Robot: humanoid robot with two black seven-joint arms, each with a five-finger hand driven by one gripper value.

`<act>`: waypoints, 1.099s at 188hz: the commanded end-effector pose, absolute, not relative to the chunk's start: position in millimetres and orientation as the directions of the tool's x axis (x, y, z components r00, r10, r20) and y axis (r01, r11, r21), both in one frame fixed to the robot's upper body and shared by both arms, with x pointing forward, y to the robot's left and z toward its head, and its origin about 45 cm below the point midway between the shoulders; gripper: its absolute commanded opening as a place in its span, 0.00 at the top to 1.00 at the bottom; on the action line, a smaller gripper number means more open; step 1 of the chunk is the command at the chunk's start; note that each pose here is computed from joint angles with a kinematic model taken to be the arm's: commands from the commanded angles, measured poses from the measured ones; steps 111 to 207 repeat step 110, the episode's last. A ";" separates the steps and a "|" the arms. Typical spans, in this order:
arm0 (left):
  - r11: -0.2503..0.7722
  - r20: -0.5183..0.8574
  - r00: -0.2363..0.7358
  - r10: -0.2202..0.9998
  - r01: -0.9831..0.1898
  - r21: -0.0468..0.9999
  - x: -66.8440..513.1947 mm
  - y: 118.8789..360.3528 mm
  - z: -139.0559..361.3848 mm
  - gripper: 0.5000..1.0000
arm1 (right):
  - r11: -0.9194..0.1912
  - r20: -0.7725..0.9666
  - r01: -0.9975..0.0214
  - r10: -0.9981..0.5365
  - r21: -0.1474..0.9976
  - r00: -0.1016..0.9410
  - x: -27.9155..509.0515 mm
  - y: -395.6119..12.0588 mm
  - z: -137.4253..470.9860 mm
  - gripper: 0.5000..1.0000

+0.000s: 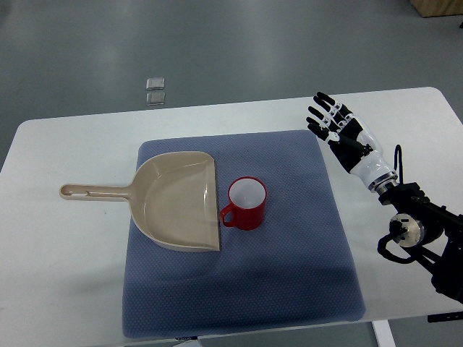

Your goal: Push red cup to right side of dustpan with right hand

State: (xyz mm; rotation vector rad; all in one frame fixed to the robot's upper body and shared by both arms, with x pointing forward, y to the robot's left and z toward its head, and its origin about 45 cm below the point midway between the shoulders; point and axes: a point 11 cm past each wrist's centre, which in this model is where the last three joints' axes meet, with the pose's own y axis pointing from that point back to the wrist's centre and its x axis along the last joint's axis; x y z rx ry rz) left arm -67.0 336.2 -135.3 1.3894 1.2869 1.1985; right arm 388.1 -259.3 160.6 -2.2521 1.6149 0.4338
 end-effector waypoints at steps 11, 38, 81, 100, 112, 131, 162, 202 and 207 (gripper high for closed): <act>-0.087 0.088 0.002 0.996 0.158 0.984 -67.0 336.2 -135.3 0.00 | -0.286 -0.408 -0.957 -0.869 -0.048 0.280 394.3 -269.0 154.5 0.14; -0.087 0.088 0.002 0.996 0.158 0.984 -67.0 336.2 -135.3 0.00 | -0.340 -0.376 -0.940 -0.870 -0.009 0.318 409.6 -257.4 165.9 0.14; -0.087 0.088 0.002 0.996 0.158 0.984 -67.0 336.2 -135.3 0.00 | -0.392 -0.349 -0.919 -0.866 0.030 0.358 415.8 -249.5 168.0 0.14; -0.087 0.088 0.002 0.996 0.158 0.984 -67.0 336.2 -135.3 0.00 | -0.404 -0.344 -0.914 -0.863 0.029 0.371 415.0 -247.4 167.8 0.14; -0.087 0.088 0.002 0.996 0.158 0.984 -67.0 336.2 -135.3 0.00 | -0.408 -0.336 -0.912 -0.864 0.029 0.376 415.3 -246.8 168.3 0.14; -0.087 0.088 0.002 0.996 0.158 0.984 -67.0 336.2 -135.3 0.00 | -0.408 -0.336 -0.912 -0.864 0.029 0.376 415.3 -246.8 168.3 0.14; -0.087 0.088 0.002 0.996 0.158 0.984 -67.0 336.2 -135.3 0.00 | -0.408 -0.336 -0.912 -0.864 0.029 0.376 415.3 -246.8 168.3 0.14; -0.087 0.088 0.002 0.996 0.158 0.984 -67.0 336.2 -135.3 0.00 | -0.408 -0.336 -0.912 -0.864 0.029 0.376 415.3 -246.8 168.3 0.14; -0.087 0.088 0.002 0.996 0.158 0.984 -67.0 336.2 -135.3 0.00 | -0.408 -0.336 -0.912 -0.864 0.029 0.376 415.3 -246.8 168.3 0.14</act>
